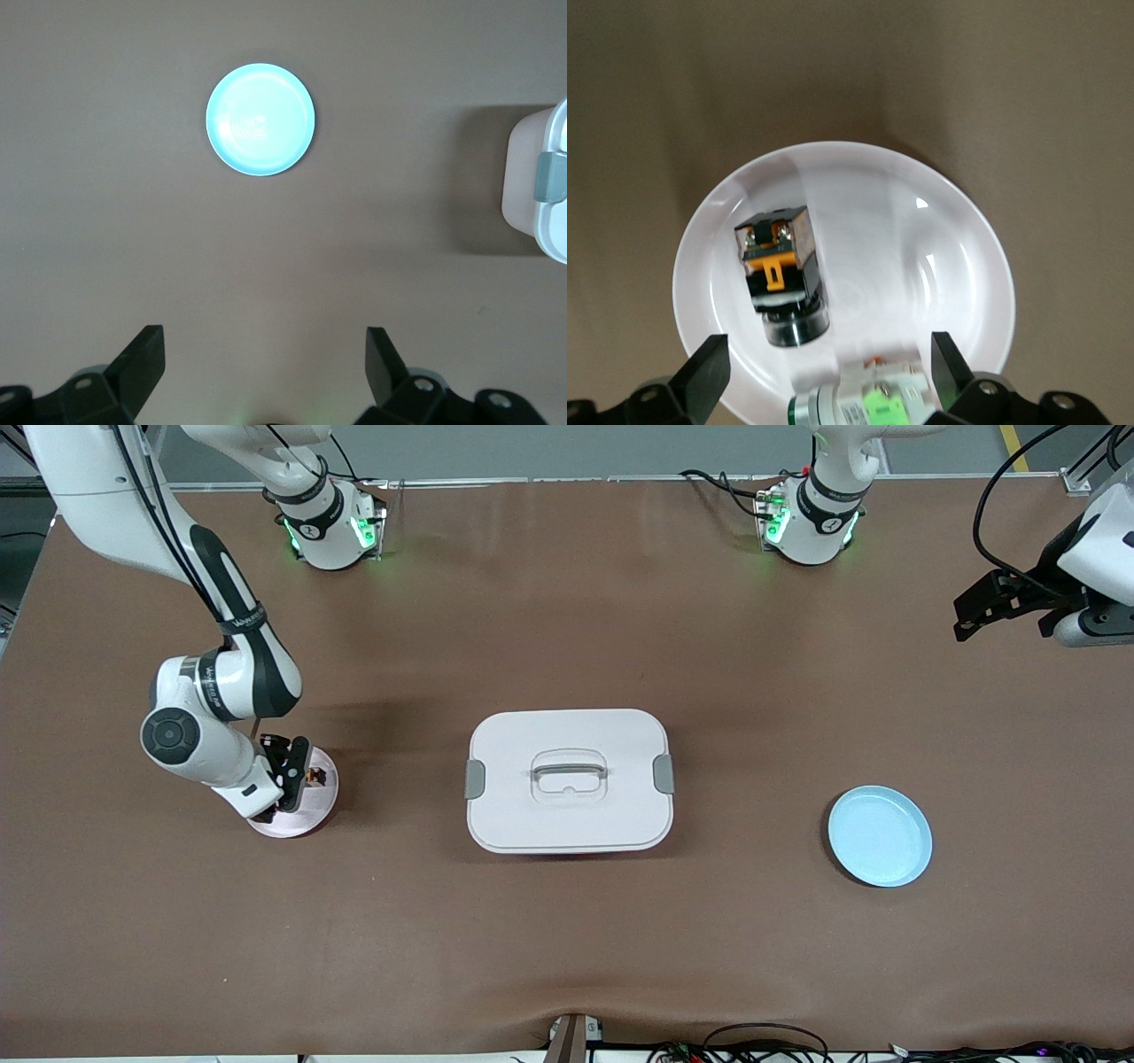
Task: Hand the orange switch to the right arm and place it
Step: 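Lower the switch onto the pink plate and open the right gripper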
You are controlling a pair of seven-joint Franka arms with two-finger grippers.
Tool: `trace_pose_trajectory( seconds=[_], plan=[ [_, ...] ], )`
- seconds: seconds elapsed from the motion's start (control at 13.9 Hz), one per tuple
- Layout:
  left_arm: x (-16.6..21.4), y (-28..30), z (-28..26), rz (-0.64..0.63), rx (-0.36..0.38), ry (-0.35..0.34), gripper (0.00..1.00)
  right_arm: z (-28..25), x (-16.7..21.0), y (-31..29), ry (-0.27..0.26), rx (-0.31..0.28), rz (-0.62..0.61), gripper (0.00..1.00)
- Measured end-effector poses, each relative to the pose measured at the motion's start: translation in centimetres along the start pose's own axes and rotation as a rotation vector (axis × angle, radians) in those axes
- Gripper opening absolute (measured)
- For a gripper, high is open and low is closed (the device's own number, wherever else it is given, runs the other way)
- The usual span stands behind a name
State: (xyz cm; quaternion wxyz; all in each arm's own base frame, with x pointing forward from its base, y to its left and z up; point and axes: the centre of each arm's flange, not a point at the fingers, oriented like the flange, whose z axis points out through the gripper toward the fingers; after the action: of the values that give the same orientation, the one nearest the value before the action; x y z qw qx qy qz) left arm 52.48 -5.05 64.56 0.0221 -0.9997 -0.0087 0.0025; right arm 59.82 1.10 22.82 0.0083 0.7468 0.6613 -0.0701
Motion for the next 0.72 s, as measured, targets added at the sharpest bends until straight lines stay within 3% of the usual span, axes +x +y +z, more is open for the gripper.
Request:
trace_pose_trajectory(
  seconds=[0.22,0.72],
  plan=[
    [0.0,0.0,0.0,0.0,0.0,0.0,1.0,-3.0,-1.5,0.9,-0.009,0.008,0.142,1.0],
    [-0.3,-0.5,0.0,-0.01,0.002,-0.021,1.0,-7.0,-3.7,1.7,0.033,-0.075,0.746,1.0]
  ],
)
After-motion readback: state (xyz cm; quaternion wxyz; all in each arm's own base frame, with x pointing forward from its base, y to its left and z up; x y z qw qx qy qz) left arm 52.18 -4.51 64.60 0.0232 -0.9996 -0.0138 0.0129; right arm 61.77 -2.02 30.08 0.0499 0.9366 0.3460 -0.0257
